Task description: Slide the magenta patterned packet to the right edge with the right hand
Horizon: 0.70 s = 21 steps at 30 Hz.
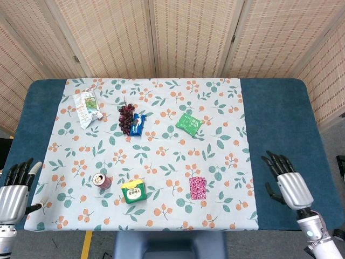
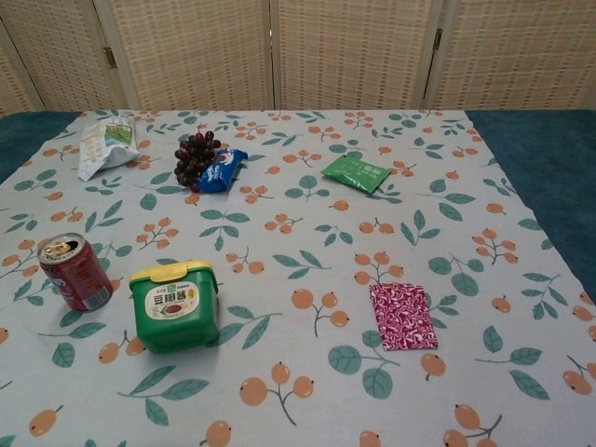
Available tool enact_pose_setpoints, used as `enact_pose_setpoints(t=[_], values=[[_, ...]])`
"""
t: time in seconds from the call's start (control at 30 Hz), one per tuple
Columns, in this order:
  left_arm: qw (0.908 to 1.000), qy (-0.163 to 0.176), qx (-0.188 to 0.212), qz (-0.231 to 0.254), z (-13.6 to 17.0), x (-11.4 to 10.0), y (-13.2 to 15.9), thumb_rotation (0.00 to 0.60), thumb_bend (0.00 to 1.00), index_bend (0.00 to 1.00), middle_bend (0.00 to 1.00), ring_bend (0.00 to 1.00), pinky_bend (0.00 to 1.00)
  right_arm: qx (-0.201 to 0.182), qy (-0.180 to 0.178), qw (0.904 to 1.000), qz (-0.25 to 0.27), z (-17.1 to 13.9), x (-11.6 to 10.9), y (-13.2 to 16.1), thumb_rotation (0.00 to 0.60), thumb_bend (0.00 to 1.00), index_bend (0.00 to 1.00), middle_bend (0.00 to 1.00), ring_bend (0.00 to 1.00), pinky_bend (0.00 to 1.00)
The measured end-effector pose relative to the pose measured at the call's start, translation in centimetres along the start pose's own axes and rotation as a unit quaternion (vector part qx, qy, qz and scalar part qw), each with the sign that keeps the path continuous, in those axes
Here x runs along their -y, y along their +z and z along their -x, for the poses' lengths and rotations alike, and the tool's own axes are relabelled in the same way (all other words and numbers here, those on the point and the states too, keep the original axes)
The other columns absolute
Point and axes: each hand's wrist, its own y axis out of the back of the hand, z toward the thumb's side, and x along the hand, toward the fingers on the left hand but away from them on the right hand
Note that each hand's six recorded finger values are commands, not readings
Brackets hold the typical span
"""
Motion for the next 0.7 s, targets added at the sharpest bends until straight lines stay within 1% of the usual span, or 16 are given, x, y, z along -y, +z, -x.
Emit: enact_pose_setpoints(t=[0.1, 0.13, 0.17, 0.33, 0.4, 0.53, 0.7], values=[[1.0, 0.001, 0.002, 0.003, 0.1, 0.0, 0.0, 0.6, 0.24, 0.13, 0.04, 0.07, 0.0, -0.015, 0.026, 0.9995, 0.011, 0.8, 1.2, 1.4, 0.496, 0.54, 0.14, 0.0, 0.0, 0.0], [1.0, 0.0, 0.002, 0.003, 0.2, 0.0, 0.0, 0.6, 0.24, 0.14, 0.04, 0.07, 0.0, -0.022, 0.036, 0.999, 0.018, 1.1, 1.7, 2.0, 0.457, 0.53, 0.19, 0.0, 0.0, 0.0], [1.0, 0.0, 0.001, 0.003, 0.2, 0.1, -0.1, 0.6, 0.24, 0.14, 0.04, 0.07, 0.0, -0.027, 0.043, 0.9984, 0.024, 1.4, 2.0, 2.5, 0.435, 0.5, 0.22, 0.0, 0.0, 0.0], [1.0, -0.004, 0.001, 0.006, 0.5, 0.3, -0.2, 0.6, 0.24, 0.16, 0.04, 0.07, 0.0, -0.053, 0.08, 0.9941, 0.051, 2.8, 3.7, 4.9, 0.365, 0.37, 0.25, 0.01, 0.0, 0.0], [1.0, -0.004, 0.002, 0.007, 0.6, 0.3, -0.2, 0.6, 0.24, 0.17, 0.04, 0.07, 0.0, -0.061, 0.093, 0.9924, 0.054, 3.2, 4.3, 5.7, 0.351, 0.33, 0.26, 0.02, 0.0, 0.0], [0.9999, -0.004, 0.003, 0.009, 0.7, 0.3, -0.1, 0.6, 0.24, 0.19, 0.04, 0.08, 0.0, -0.079, 0.121, 0.9879, 0.056, 4.2, 5.8, 7.5, 0.341, 0.28, 0.3, 0.02, 0.0, 0.0], [0.9999, -0.006, 0.005, 0.011, 0.8, 0.4, -0.2, 0.6, 0.24, 0.19, 0.05, 0.08, 0.0, -0.096, 0.138, 0.9849, 0.04, 5.1, 7.1, 9.1, 0.331, 0.22, 0.32, 0.01, 0.0, 0.0]])
